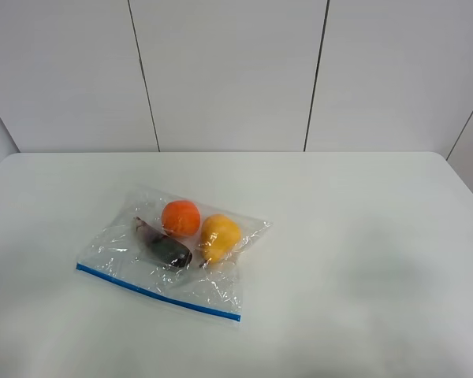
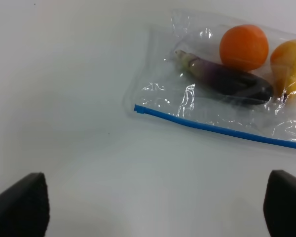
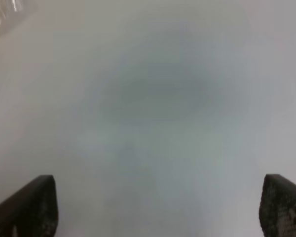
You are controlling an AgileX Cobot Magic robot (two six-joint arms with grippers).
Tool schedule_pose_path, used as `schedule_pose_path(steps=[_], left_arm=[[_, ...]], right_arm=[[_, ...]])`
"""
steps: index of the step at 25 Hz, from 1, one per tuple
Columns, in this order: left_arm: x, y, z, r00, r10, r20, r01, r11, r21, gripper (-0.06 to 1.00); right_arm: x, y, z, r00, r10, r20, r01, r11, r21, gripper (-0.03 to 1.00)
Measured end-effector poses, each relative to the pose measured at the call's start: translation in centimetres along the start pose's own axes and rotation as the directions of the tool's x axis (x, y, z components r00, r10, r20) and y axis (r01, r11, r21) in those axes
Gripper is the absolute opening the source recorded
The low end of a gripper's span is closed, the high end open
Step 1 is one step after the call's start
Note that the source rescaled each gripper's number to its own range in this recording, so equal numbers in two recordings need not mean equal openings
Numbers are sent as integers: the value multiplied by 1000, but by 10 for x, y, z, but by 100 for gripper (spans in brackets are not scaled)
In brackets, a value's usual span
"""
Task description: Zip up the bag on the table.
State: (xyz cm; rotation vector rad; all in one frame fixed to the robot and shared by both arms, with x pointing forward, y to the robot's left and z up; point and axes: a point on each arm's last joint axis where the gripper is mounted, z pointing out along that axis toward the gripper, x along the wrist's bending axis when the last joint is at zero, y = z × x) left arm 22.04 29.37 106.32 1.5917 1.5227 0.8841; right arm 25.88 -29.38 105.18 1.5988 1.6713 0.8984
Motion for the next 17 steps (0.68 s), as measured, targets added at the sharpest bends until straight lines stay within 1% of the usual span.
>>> schedule_pose_path(steps=[6, 17], left_arm=[[0, 0, 0, 1000, 0, 0, 0, 1000, 0, 100], [0, 0, 0, 1000, 0, 0, 0, 1000, -1, 100]], right_arm=[[1, -11, -19, 1000, -7, 5, 7, 990, -138, 88], [2, -12, -20, 1000, -7, 5, 8, 989, -150, 88]])
